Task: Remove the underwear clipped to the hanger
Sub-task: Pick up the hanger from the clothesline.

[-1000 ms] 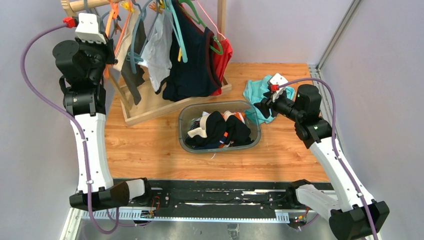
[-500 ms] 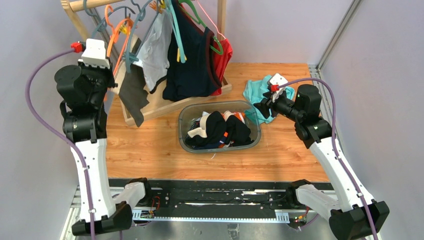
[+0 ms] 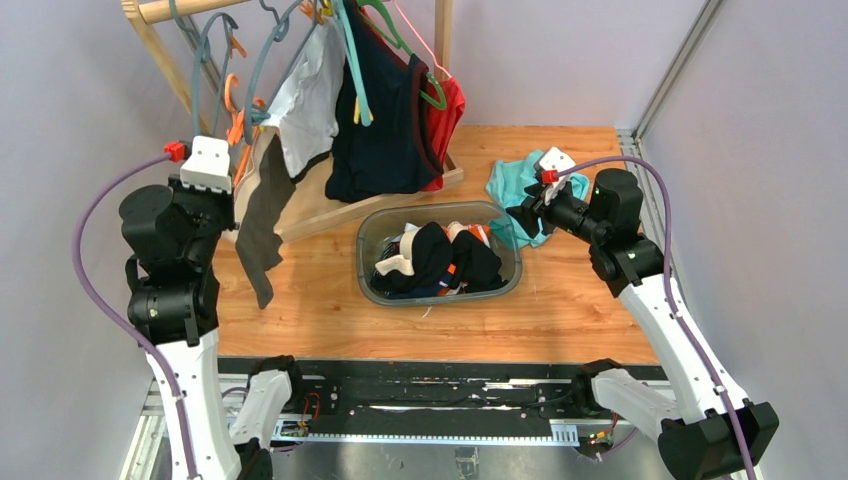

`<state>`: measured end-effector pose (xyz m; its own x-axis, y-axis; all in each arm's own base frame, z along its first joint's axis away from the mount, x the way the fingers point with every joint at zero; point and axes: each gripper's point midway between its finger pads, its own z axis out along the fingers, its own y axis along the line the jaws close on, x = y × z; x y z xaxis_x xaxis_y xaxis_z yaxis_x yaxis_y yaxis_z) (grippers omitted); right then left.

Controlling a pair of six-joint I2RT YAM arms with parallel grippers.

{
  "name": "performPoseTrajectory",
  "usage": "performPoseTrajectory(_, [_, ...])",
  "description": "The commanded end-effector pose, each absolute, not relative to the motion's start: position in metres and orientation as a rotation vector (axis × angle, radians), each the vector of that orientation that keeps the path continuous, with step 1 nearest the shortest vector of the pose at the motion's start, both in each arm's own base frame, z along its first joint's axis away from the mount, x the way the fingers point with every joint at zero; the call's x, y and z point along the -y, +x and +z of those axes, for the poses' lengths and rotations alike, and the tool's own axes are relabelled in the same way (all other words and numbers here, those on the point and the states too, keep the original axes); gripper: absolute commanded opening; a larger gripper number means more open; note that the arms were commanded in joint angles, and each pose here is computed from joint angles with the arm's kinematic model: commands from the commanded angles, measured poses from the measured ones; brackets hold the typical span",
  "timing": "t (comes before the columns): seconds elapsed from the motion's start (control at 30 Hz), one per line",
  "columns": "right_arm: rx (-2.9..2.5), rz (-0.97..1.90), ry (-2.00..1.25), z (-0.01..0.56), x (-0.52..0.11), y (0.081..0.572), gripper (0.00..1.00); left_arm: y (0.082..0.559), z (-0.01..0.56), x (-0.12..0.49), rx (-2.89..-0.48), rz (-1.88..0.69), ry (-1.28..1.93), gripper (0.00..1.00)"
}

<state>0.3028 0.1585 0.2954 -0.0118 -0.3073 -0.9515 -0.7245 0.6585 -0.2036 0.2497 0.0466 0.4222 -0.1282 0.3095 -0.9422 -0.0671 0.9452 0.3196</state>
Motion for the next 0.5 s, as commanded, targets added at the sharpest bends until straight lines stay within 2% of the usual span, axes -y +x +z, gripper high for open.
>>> performPoseTrajectory(0.0, [-1.577, 0.423, -0.853, 0.301, -0.158, 0.302, 0.56, 0.226, 0.412, -0.052, -1.708, 0.388, 0.196, 0.00])
performPoseTrajectory(0.3, [-1.576, 0.434, -0.856, 0.301, -0.159, 0.301, 0.56, 0.198, 0.380, -0.060, -1.820, 0.451, 0.186, 0.00])
performPoseTrajectory(0.47, [-1.578, 0.435, -0.858, 0.300, -0.159, 0.301, 0.56, 0.190, 0.365, -0.043, -1.865, 0.369, 0.277, 0.00])
